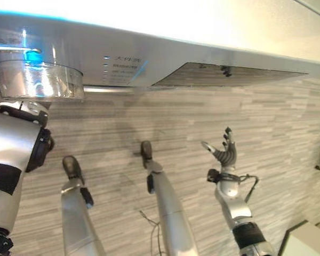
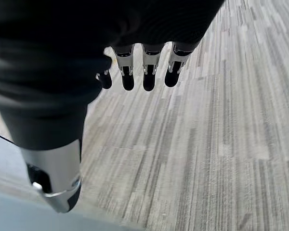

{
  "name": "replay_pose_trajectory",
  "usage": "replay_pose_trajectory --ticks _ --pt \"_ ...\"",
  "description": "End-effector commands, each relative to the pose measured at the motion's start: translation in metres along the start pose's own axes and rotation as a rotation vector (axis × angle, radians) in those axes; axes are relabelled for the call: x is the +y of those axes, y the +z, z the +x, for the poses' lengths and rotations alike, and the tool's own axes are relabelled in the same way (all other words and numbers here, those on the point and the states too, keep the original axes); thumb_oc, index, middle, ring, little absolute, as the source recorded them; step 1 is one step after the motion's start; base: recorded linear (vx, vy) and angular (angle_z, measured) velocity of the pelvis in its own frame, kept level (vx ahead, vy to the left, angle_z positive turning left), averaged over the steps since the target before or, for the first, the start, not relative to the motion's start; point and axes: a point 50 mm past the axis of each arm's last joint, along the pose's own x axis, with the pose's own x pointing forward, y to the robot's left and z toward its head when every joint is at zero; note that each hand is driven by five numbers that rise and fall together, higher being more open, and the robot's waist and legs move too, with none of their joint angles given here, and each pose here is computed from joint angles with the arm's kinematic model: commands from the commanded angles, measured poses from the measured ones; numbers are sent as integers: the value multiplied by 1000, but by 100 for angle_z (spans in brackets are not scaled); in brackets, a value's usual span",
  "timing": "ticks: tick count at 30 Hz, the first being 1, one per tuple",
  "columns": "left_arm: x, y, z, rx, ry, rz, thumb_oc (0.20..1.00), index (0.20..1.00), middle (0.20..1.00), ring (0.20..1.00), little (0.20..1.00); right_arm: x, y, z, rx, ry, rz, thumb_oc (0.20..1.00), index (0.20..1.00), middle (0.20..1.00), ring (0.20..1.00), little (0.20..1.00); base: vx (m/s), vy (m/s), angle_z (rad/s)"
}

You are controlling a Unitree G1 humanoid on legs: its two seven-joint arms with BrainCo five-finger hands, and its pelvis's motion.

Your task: Grab the laundry basket,head to the washer,open it,put in the laundry and shut it.

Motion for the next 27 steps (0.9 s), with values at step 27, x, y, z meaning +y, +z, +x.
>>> replay_pose_trajectory --ticks 27 --pt "-44 -114 -131 -181 -547 669 1000 1000 1000 1000 1000 -31 -41 -12 197 30 -206 1000 1000 1000 1000 1000 -11 23 9"
